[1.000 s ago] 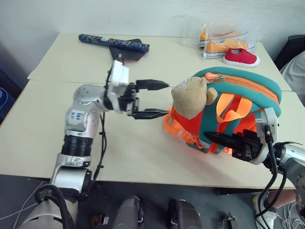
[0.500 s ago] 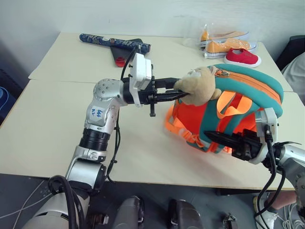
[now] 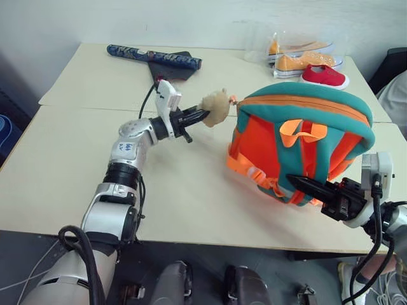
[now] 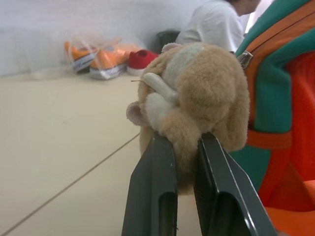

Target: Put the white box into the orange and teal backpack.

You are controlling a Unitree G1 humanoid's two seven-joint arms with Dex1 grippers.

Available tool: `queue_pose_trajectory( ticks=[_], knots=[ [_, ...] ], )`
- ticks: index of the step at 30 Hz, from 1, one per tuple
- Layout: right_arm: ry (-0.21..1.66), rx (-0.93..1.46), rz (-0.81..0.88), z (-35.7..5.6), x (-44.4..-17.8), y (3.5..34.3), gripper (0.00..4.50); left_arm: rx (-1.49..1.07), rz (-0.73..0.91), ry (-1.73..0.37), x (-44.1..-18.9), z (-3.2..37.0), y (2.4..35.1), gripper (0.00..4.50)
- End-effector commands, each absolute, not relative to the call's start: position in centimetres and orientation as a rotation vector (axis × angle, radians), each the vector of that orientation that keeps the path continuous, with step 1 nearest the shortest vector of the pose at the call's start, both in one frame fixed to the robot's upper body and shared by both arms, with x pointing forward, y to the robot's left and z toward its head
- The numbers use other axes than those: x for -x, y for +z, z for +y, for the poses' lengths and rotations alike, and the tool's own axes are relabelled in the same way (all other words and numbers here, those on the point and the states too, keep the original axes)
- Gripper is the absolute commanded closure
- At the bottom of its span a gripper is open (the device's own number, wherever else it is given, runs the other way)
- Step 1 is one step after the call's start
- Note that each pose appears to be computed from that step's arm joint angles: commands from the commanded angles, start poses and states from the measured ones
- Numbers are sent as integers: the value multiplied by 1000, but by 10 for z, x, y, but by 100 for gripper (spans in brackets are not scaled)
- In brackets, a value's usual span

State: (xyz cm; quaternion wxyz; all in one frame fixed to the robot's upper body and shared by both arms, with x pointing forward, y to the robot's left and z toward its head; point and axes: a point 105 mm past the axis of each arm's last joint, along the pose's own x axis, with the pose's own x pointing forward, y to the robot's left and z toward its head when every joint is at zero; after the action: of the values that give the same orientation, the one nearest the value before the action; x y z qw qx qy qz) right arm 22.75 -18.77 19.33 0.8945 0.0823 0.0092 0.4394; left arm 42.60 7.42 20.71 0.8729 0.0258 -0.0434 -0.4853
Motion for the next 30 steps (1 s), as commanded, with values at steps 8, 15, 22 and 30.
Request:
queue_pose_trajectory(
  ticks=[8, 15, 22, 30],
  knots=[
    [845, -177, -22, -199, -226, 189, 450, -115, -29, -1167, -400, 62, 154, 434],
    [768, -19, -72, -208, -243, 183, 354, -141, -91, -1228, -378, 81, 172, 304],
    [693, 221, -68, -248, -233, 173, 103, -275, -89, -1272, -334, 136, 181, 76],
    [629, 549, 42, -323, -213, 161, 4, -569, 69, -1126, -281, 222, 145, 0]
  ],
)
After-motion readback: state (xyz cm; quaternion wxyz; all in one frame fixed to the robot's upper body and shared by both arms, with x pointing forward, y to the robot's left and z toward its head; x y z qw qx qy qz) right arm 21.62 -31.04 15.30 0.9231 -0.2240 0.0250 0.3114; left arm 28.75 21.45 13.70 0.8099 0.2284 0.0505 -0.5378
